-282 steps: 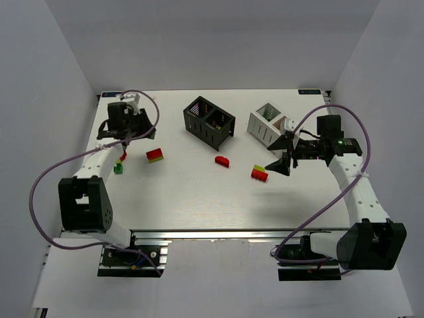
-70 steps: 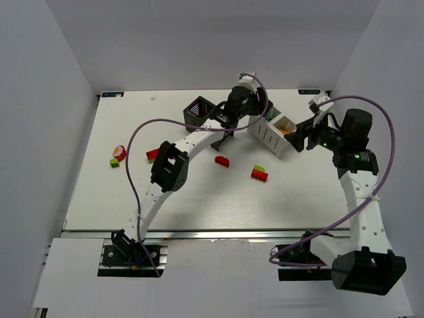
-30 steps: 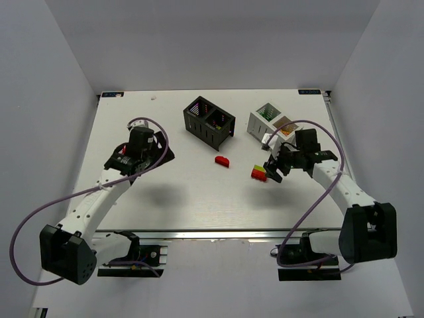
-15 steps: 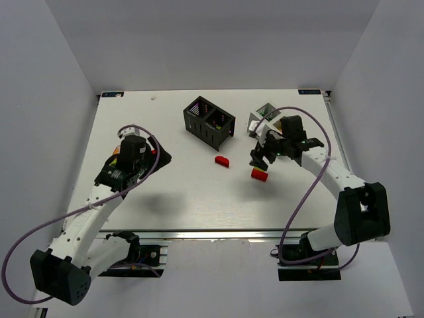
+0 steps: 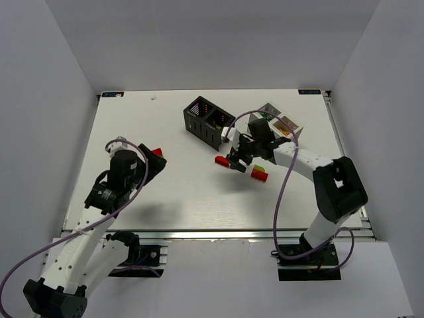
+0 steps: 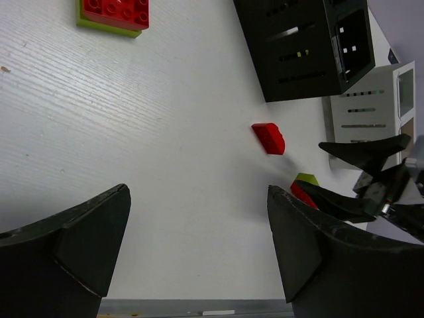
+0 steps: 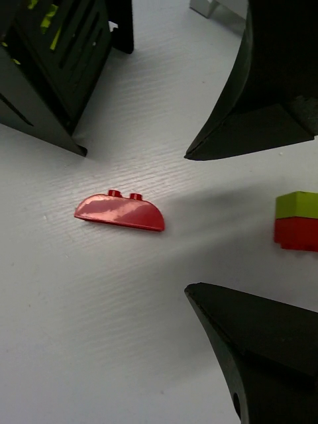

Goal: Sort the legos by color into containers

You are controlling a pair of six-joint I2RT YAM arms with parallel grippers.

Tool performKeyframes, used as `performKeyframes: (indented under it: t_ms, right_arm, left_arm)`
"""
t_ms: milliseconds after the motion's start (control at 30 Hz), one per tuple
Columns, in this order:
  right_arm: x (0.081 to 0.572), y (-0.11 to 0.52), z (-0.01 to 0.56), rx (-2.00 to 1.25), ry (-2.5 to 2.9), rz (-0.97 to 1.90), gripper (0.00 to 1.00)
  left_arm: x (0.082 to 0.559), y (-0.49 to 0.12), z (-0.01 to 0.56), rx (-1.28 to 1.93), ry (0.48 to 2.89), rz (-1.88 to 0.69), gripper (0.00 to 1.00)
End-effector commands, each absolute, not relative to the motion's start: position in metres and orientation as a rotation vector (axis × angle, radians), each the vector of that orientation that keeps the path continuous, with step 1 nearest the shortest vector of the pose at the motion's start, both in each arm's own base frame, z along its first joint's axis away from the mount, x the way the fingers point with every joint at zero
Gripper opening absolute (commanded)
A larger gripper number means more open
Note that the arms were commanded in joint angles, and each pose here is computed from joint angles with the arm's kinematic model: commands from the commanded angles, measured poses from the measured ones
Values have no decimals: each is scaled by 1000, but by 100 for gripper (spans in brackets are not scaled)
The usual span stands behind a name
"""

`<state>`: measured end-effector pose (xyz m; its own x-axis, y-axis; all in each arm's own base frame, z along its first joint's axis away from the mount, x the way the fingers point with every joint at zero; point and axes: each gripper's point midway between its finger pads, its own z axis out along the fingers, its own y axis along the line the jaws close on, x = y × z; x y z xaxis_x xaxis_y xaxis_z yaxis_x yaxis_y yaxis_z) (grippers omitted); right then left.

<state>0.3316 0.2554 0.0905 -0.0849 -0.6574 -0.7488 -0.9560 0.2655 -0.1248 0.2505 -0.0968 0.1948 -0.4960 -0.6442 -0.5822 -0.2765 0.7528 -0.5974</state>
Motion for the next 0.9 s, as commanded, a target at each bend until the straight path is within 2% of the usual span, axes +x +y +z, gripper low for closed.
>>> performKeyframes:
  t_ms: [0, 500, 867]
  right_arm:
    - [366, 278, 111, -1414, 1724, 469, 79]
    - [364, 309, 92, -1459, 1691, 554, 76]
    - [391, 311, 65, -1438, 1731, 391, 70]
  left_arm:
    - [249, -87, 196, -782, 2071, -519, 93]
    - [234, -74, 213, -867, 2023, -509, 93]
    - [223, -67, 207, -875, 2022, -486, 94]
